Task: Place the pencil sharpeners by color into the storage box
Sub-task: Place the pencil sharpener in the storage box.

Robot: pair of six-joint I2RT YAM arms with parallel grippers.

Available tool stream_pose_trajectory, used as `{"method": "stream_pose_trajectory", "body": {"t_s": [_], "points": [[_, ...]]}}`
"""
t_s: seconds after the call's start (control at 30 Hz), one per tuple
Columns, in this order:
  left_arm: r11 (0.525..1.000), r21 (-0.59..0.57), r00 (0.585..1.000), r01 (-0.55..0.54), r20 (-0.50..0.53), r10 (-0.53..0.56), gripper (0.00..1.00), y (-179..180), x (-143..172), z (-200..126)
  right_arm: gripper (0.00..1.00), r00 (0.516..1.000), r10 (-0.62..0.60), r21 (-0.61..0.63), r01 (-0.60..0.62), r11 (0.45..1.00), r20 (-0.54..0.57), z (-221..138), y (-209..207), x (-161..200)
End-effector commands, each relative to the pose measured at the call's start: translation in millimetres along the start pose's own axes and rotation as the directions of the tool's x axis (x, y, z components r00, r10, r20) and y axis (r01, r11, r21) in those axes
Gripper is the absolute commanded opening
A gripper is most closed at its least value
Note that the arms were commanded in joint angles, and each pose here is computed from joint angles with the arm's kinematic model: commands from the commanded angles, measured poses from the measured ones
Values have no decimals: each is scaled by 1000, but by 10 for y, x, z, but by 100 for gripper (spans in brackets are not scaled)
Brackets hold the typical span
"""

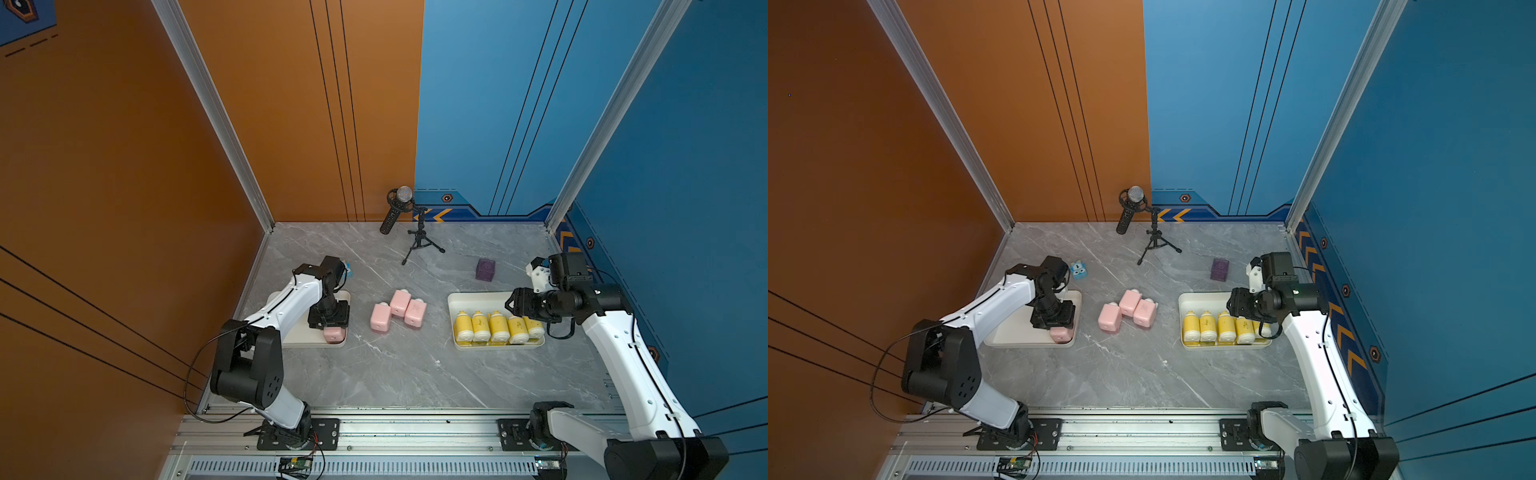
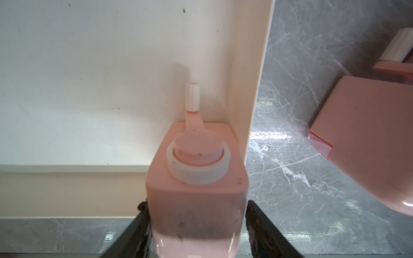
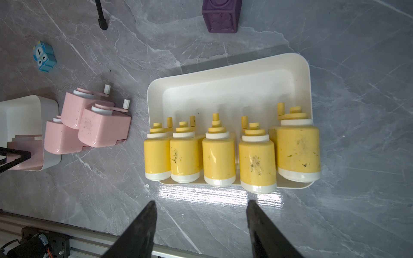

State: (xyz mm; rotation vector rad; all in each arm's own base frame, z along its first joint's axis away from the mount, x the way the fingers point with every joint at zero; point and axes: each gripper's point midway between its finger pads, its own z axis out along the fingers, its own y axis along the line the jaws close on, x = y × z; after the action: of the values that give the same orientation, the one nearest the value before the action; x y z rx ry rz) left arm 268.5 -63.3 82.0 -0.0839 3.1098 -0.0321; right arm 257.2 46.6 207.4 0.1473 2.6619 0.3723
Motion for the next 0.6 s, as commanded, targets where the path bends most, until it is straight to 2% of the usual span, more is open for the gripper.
{"method": "stream_pose_trajectory", "body": {"t_s": [0.0, 0.57], "points": [[1000, 7, 999, 7, 46, -7, 66, -6, -54, -106, 65, 1000, -14, -16, 15, 1000, 25, -40, 24, -30], [999, 22, 995, 26, 94, -28, 68, 43, -85, -245, 65, 999, -15, -22, 16, 1000, 37, -77, 42, -46]]}}
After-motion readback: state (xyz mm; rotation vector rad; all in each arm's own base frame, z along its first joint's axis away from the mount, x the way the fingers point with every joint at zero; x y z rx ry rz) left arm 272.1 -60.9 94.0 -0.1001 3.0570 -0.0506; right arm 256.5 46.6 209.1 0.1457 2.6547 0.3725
